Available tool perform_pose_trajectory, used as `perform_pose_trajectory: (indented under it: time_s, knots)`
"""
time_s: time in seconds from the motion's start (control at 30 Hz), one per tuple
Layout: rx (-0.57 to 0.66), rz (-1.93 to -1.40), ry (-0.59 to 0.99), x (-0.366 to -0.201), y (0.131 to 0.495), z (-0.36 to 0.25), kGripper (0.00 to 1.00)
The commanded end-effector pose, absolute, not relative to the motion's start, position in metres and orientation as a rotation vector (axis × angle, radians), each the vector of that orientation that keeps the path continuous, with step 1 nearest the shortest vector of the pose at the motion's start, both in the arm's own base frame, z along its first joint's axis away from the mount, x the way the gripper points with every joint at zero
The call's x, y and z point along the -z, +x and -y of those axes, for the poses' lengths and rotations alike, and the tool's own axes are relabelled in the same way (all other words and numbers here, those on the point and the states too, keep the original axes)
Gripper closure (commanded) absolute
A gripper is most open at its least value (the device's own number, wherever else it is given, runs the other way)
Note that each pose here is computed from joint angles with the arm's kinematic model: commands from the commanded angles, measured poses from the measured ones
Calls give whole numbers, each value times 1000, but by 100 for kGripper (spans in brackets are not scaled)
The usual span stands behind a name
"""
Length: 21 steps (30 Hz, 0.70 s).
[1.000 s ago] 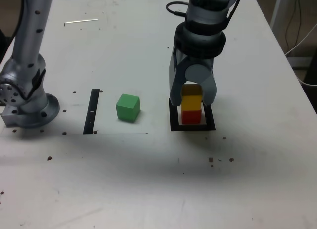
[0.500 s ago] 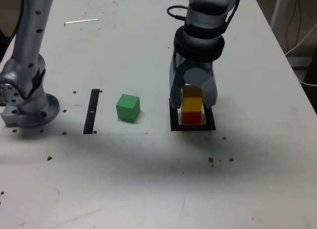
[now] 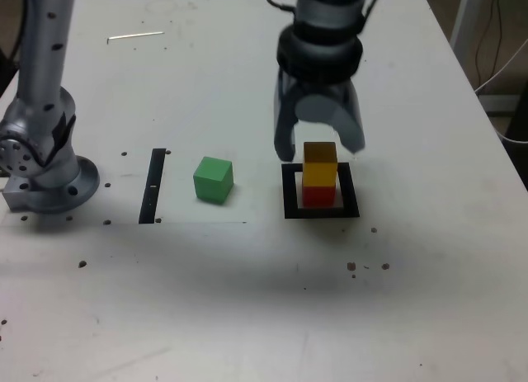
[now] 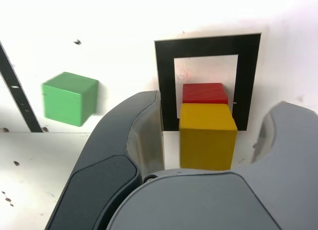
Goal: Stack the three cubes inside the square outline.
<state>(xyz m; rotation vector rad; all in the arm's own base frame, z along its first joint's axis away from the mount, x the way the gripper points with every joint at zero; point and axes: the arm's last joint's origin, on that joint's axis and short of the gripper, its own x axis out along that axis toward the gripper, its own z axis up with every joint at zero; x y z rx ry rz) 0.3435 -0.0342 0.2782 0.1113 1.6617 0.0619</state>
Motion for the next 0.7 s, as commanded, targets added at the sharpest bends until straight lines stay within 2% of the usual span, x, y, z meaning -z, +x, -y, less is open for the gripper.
perform_pose_trajectory:
  time_s: [0.0, 0.27, 0.67]
  knots:
    - [-72, -1648, 115, -286, 336, 32, 1]
    - [-98, -1646, 137, -301, 309, 28, 1]
    - [-76, -1675, 176, -305, 266, 31, 1]
